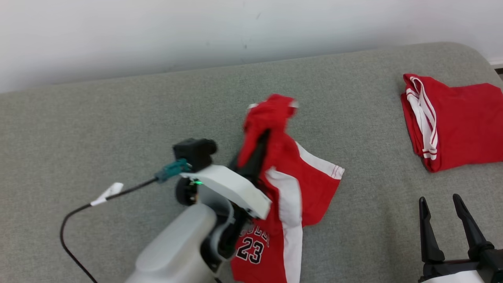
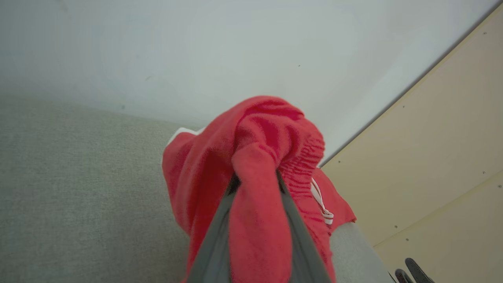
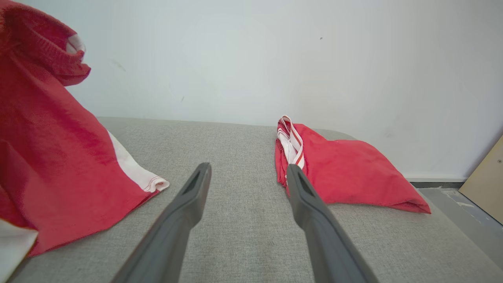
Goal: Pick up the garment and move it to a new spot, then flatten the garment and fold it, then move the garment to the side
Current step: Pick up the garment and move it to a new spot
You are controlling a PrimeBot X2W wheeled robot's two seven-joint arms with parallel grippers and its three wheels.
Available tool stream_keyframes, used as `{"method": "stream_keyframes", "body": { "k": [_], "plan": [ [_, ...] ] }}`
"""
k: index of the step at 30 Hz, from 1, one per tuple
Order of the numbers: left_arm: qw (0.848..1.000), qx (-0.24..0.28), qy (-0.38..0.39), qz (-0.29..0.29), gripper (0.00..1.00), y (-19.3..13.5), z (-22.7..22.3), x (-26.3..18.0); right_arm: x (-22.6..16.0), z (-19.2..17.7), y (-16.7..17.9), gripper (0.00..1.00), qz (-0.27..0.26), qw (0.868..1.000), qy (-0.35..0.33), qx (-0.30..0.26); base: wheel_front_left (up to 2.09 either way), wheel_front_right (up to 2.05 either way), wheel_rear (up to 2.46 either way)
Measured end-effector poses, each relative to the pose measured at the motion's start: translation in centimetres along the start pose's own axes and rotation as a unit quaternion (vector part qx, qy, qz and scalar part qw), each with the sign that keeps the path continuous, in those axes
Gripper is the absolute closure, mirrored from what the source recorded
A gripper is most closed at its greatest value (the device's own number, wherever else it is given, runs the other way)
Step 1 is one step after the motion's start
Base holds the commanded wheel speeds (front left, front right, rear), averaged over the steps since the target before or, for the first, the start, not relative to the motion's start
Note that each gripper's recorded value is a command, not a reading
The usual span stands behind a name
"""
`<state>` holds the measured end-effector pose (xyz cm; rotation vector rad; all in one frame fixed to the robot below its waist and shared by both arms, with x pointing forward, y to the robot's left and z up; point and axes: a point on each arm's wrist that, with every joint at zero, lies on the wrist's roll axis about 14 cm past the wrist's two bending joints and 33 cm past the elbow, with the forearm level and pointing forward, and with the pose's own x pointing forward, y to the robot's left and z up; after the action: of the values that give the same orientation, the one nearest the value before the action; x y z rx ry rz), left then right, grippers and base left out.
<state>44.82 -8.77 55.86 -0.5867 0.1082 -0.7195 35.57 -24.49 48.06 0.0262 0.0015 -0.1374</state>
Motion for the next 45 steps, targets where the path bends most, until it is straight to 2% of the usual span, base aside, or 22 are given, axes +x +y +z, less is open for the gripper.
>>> {"method": "stream_keyframes", "body": {
  "k": [6,8,9,10,11,17,21,31,34,36,45],
  "plan": [
    [0.992,0.043,0.015,0.114,1.00,8.0,-1.1,-0.2,0.1,-0.3,-0.1,0.00,-0.002,1.000,0.004,0.000,0.00,0.00,0.00],
    [0.986,0.078,0.035,0.143,0.99,10.3,-1.9,-1.1,0.1,-0.5,0.1,0.00,0.001,1.000,0.008,0.001,0.00,0.00,0.00],
    [0.983,0.091,0.044,0.154,0.74,11.2,-2.1,-1.5,0.1,-0.6,0.2,0.00,0.002,1.000,0.009,0.002,0.00,0.00,0.00],
    [0.979,0.107,0.051,0.164,0.29,12.0,-2.2,-1.9,0.2,-0.6,0.3,0.00,0.004,1.000,0.009,0.003,0.00,0.00,0.00],
    [0.976,0.127,0.057,0.167,0.00,12.4,-2.3,-2.2,0.2,-0.6,0.4,0.00,0.006,1.000,0.009,0.003,0.00,0.00,0.00],
    [0.969,0.174,0.048,0.171,0.00,13.0,-0.7,-2.9,0.3,-0.4,1.1,0.00,0.017,1.000,0.004,0.006,0.00,0.00,0.00],
    [0.963,0.213,0.010,0.162,0.00,12.2,2.2,-3.5,0.2,0.2,1.4,0.00,0.021,1.000,-0.005,0.006,0.00,0.00,0.00],
    [0.941,0.288,-0.055,0.171,0.00,10.1,5.1,-9.9,-1.0,2.1,1.1,0.00,0.022,0.999,-0.035,-0.008,0.00,0.00,0.00],
    [0.935,0.286,-0.071,0.196,0.00,10.0,5.5,-12.4,-1.4,2.5,1.2,0.00,0.024,0.999,-0.042,-0.011,0.00,0.00,0.00],
    [0.927,0.302,-0.073,0.210,0.00,10.3,5.5,-14.2,-1.4,2.9,1.4,0.00,0.028,0.998,-0.047,-0.012,0.00,0.00,0.00],
    [0.911,0.284,-0.073,0.289,0.00,11.6,4.1,-21.1,-1.9,3.1,2.4,0.00,0.044,0.998,-0.052,-0.012,0.00,0.00,0.00]
  ]
}}
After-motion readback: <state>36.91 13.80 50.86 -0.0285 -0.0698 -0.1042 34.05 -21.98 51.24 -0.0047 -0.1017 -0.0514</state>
